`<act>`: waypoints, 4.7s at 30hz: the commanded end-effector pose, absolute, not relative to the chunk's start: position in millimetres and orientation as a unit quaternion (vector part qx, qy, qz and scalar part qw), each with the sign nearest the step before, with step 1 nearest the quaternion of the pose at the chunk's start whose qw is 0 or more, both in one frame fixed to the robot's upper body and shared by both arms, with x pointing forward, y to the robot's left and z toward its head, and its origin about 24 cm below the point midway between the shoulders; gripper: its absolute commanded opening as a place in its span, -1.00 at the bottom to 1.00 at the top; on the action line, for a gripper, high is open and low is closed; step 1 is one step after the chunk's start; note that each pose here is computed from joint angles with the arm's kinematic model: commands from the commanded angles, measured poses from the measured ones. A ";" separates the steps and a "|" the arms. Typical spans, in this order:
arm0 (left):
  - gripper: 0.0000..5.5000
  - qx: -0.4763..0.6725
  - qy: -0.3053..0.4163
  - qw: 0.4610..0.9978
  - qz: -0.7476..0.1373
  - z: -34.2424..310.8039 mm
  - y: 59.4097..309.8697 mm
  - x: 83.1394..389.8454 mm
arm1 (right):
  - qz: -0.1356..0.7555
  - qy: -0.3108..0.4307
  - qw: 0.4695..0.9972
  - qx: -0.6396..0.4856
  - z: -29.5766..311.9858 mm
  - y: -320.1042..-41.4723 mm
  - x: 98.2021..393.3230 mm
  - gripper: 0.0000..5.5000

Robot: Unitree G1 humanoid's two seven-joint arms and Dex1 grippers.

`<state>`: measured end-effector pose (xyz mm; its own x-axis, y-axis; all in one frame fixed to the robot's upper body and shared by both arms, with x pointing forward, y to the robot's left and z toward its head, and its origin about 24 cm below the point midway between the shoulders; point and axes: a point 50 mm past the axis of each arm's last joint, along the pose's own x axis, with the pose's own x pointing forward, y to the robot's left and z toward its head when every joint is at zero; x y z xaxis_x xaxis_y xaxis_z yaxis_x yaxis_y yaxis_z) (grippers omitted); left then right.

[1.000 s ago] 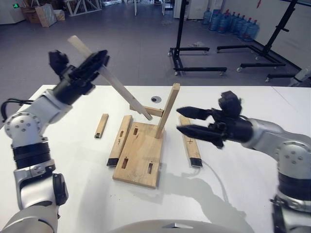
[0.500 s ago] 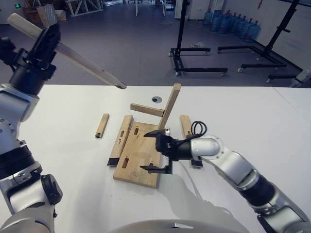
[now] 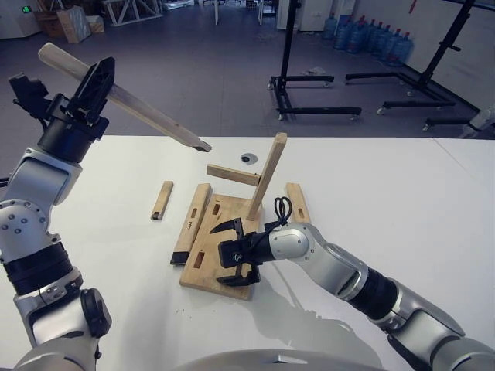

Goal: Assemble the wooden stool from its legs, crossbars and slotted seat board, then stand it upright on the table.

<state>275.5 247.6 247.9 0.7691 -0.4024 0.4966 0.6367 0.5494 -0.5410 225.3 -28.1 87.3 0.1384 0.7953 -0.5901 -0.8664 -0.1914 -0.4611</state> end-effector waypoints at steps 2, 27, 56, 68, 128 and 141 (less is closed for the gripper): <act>-0.27 -0.363 -0.153 0.870 -0.296 242.7 247.4 275.5 | 0.637 0.119 0.609 -0.457 65.9 -70.0 233.0 0.96; -0.27 -0.342 -0.111 0.871 -0.334 228.1 239.4 275.2 | 0.584 0.172 0.585 -0.536 72.1 -159.6 252.7 0.96; -0.27 -0.028 -0.020 0.905 -0.423 195.6 208.6 284.4 | 0.415 0.126 0.795 -0.424 142.6 -191.5 269.0 0.96; -0.27 -0.237 -0.092 0.866 -0.430 154.0 211.4 303.3 | 0.426 0.119 0.805 -0.395 133.2 -178.5 278.7 0.96; -0.27 -0.148 -0.008 0.840 -0.522 122.2 194.6 326.0 | 0.494 0.129 0.777 -0.369 119.9 -153.4 271.8 0.96; -0.27 -0.159 -0.027 0.844 -0.512 122.3 190.0 326.2 | 0.498 0.130 0.775 -0.367 118.9 -151.8 270.9 0.96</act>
<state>326.4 193.6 123.1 0.4752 -0.8541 0.2112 0.8737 0.4298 -0.2277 272.5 -152.4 118.7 0.4741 0.6750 -0.5653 -0.8646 0.2356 -0.4437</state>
